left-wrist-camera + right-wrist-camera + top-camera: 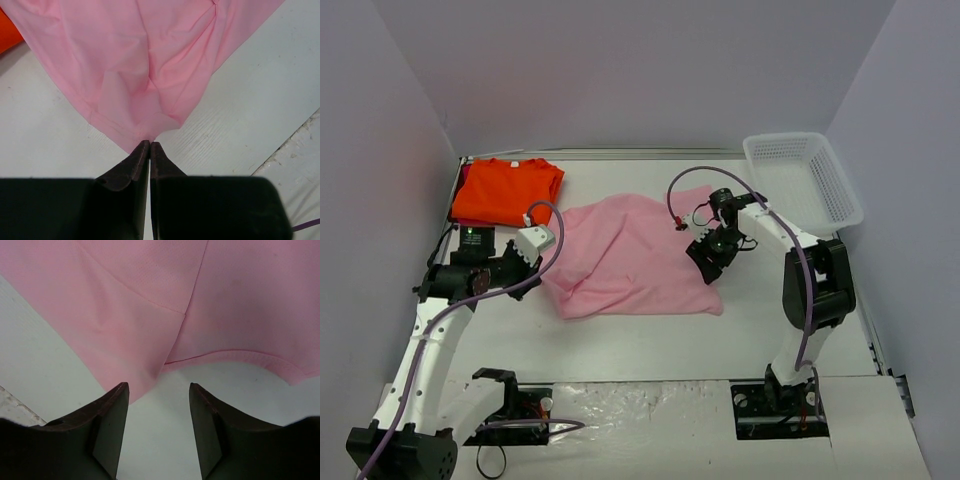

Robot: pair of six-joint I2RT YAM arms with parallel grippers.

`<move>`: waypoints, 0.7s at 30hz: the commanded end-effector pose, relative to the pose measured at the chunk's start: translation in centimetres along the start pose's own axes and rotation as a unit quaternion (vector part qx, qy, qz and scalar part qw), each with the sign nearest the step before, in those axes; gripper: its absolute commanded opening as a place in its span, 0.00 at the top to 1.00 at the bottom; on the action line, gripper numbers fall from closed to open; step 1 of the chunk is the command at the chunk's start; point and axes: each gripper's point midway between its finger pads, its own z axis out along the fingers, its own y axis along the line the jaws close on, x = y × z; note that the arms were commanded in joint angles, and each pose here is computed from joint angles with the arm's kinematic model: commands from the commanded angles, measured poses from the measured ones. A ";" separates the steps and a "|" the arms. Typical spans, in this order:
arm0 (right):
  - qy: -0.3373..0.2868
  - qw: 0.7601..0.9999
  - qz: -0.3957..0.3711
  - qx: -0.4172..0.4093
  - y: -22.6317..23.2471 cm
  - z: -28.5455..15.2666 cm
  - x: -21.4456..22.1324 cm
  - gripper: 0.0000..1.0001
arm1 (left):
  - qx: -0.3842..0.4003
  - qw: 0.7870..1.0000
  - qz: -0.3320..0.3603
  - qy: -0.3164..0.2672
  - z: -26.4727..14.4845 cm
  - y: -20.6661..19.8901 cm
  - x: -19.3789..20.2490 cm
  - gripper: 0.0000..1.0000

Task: Fold and stack the t-shirts
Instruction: Flatten out the tshirt

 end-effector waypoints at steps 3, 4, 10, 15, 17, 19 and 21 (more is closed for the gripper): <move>0.008 1.000 0.010 -0.029 0.2 1.3 0.0 0.53 | -0.005 1.000 0.005 -0.015 -0.4 -0.1 -0.7 0.98; 0.010 0.999 0.011 -0.031 0.2 1.4 0.0 0.53 | -0.005 1.000 0.005 -0.015 -0.4 -0.1 -0.7 0.98; 0.020 0.999 0.012 -0.046 0.3 2.6 -0.1 0.54 | -0.003 1.000 0.004 -0.014 -0.4 -0.2 -0.7 0.97; 0.023 0.998 0.007 -0.050 0.6 3.1 -0.4 0.57 | -0.002 1.000 0.002 -0.014 -0.3 -0.2 -0.7 0.98; 0.023 0.998 0.008 -0.050 0.6 3.3 -0.4 0.64 | -0.002 1.000 0.003 -0.016 -0.4 -0.2 -0.8 0.98; 0.021 0.999 0.007 -0.050 0.6 3.3 -0.6 0.80 | -0.002 1.000 0.002 -0.015 -0.4 -0.2 -0.8 0.97; 0.021 0.999 0.008 -0.045 0.7 3.1 -0.7 1.00 | -0.002 1.000 0.003 -0.016 -0.4 -0.2 -0.8 0.98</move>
